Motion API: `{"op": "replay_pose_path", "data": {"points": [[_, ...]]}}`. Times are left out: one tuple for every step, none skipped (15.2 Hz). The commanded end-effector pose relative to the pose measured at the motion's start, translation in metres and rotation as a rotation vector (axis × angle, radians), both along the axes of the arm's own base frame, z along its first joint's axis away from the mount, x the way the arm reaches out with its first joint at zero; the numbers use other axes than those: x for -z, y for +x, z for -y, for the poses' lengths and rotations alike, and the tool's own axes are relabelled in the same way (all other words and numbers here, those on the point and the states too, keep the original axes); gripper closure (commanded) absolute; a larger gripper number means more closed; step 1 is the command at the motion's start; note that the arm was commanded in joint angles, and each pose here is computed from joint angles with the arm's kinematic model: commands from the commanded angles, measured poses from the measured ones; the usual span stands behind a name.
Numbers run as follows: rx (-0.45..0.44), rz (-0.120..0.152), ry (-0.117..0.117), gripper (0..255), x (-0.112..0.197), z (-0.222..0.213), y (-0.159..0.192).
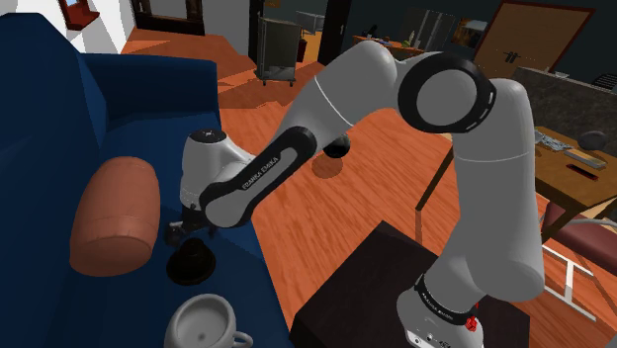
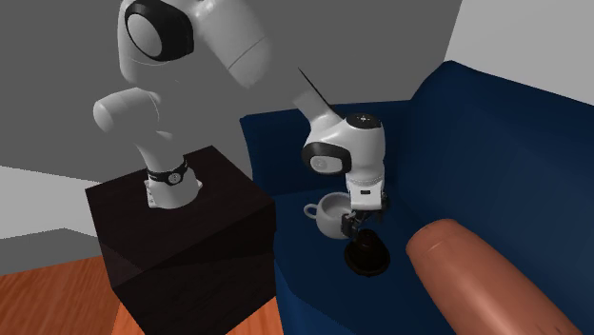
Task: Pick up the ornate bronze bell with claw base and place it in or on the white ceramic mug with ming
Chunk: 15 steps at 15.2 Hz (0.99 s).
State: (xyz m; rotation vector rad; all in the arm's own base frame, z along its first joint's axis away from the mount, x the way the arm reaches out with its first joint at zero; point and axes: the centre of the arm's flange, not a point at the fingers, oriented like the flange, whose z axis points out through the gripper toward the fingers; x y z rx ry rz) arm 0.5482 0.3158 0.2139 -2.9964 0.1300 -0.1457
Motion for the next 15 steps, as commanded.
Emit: {"op": "replay_pose_path", "data": {"points": [[0.000, 0.000, 0.000, 0, 0.010, -0.002, 0.002], [0.000, 0.000, 0.000, 0, 0.015, -0.003, 0.003], [0.000, 0.000, 0.000, 0, 0.020, -0.004, 0.004], [0.000, 0.000, 0.000, 0, 0.025, -0.004, 0.004], [0.000, 0.000, 0.000, 0, 0.034, -0.006, 0.005], [0.000, 0.000, 0.000, 0, 0.034, -0.006, 0.005], [0.000, 0.000, 0.000, 0, 0.034, -0.006, 0.005], [0.000, 0.000, 0.000, 0, 0.034, -0.006, 0.005], [0.000, 0.000, 0.000, 0, 0.034, -0.006, 0.005], [0.000, 0.000, 0.000, 0, 0.034, -0.006, 0.005], [0.000, 0.000, 0.000, 0, 0.034, -0.006, 0.005], [0.000, 0.000, 0.000, 0, 0.034, -0.006, 0.005], [0.000, 0.000, 0.000, 0, 0.034, -0.006, 0.005], [0.000, 0.000, 0.000, 255, 0.034, -0.006, 0.005], [0.000, 0.000, 0.000, 255, 0.034, -0.006, 0.005]]}}
